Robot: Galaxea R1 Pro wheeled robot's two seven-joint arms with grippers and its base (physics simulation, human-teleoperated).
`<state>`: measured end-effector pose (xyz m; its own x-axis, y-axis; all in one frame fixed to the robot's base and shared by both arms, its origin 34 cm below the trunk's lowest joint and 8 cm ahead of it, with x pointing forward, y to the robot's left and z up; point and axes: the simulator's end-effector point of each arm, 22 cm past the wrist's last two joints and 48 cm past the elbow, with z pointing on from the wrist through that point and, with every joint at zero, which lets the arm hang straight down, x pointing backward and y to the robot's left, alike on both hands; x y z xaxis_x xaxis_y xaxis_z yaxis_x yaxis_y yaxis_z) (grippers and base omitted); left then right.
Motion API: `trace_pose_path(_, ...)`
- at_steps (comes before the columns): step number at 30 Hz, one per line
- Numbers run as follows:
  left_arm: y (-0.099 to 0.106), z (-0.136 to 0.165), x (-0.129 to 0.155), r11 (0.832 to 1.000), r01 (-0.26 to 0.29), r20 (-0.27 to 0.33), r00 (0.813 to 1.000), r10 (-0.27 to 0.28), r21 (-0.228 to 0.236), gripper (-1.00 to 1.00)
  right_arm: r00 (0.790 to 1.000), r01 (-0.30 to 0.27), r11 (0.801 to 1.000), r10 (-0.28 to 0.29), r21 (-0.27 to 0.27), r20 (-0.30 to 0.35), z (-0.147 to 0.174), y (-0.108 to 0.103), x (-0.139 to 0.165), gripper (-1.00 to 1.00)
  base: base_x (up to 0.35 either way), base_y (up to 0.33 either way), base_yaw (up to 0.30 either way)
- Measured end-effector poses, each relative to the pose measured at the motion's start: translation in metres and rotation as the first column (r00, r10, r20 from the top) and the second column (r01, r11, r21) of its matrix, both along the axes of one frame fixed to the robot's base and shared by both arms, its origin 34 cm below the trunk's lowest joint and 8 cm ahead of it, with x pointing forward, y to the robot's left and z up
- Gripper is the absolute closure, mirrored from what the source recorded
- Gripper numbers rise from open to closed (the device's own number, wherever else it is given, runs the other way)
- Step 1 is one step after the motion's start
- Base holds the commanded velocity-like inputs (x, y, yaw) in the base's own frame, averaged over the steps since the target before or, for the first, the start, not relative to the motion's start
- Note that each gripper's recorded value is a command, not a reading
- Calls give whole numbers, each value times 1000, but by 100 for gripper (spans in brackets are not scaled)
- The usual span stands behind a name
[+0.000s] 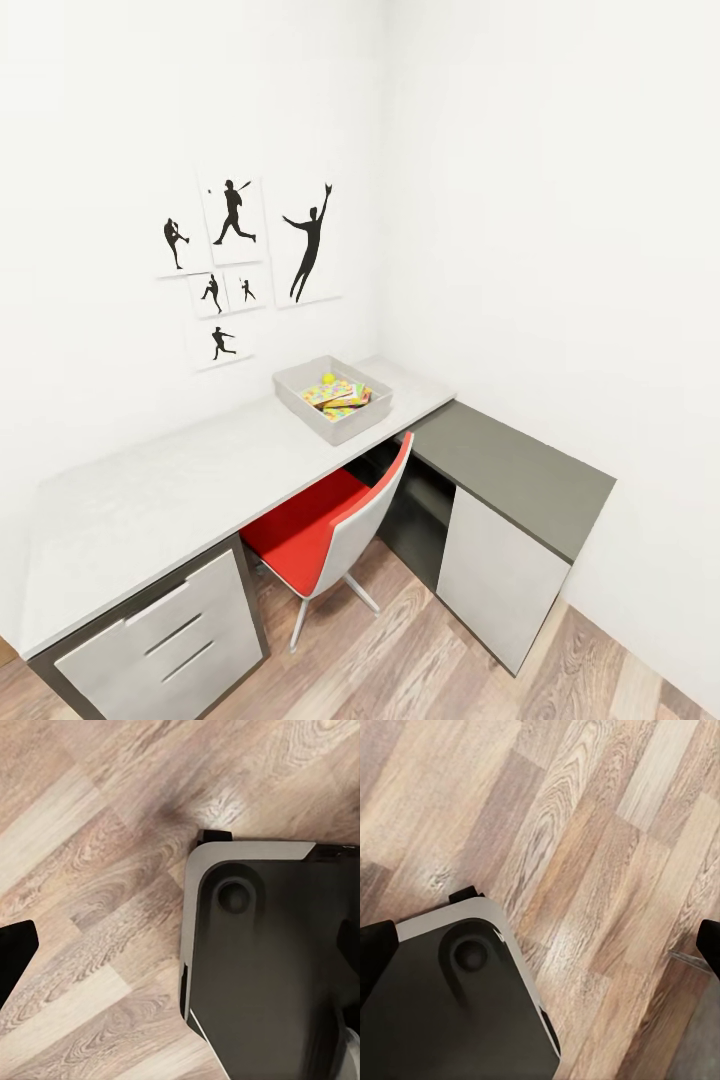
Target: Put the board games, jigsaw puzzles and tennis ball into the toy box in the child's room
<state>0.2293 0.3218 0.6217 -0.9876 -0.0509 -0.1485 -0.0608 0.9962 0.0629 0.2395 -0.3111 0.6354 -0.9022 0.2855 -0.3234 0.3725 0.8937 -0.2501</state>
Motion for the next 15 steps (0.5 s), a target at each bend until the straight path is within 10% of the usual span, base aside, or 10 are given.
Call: trace_pose_path(15,0,0,0,1000,4,0,1000,-4,0,-100,1000,0,1000,0,0,0,0,0,0,-100,0,0,0)
